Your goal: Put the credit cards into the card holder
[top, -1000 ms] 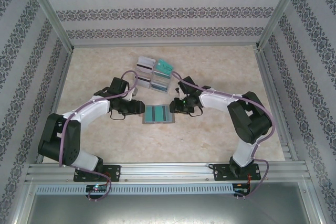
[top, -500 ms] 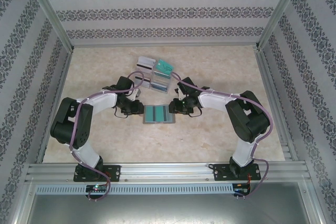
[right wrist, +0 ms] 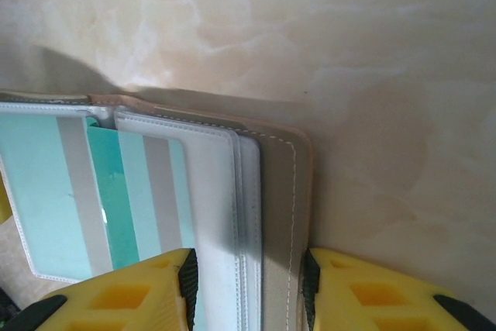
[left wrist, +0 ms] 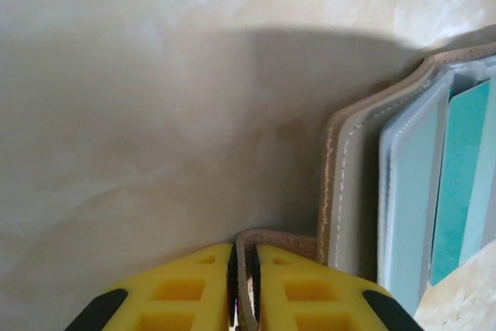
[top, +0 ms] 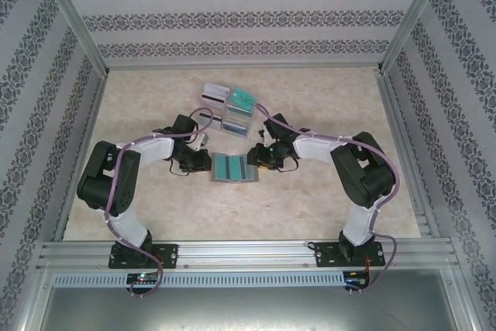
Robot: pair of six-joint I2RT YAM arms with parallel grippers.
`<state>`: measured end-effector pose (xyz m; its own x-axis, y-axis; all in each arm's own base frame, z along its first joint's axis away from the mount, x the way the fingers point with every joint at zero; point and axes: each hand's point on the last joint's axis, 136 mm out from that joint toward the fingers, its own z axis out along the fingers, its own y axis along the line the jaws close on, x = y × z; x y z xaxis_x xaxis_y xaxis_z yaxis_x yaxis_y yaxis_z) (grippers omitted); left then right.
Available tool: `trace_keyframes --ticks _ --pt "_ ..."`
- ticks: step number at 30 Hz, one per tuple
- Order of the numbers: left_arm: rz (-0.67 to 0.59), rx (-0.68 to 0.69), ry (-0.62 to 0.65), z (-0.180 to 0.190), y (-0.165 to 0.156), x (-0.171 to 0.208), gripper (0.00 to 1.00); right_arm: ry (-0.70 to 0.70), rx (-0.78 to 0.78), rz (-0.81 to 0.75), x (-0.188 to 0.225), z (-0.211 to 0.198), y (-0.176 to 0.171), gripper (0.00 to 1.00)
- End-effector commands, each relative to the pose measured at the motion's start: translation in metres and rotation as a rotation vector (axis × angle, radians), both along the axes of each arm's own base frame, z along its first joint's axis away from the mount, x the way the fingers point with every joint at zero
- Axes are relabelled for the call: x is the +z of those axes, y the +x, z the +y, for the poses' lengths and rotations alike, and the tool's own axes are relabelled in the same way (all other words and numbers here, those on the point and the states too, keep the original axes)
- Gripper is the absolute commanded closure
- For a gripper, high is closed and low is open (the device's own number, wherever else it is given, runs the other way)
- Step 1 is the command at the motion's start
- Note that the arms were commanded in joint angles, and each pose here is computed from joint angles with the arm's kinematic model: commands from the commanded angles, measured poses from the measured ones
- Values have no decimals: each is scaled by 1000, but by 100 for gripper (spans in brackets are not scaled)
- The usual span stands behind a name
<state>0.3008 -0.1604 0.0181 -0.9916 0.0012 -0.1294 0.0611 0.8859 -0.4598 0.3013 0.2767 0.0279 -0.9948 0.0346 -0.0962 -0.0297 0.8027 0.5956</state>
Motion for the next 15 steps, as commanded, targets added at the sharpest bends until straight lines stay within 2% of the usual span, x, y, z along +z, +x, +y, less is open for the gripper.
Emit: trace_keyframes --ticks 1,7,15 --pt "11 0 -29 -3 -4 0 84 102 23 -36 30 18 1 58" --pt "10 -2 -41 -6 -2 0 84 159 28 -72 59 26 2 58" --pt "12 -2 -44 -7 -4 -1 84 210 59 -87 74 47 -2 58"
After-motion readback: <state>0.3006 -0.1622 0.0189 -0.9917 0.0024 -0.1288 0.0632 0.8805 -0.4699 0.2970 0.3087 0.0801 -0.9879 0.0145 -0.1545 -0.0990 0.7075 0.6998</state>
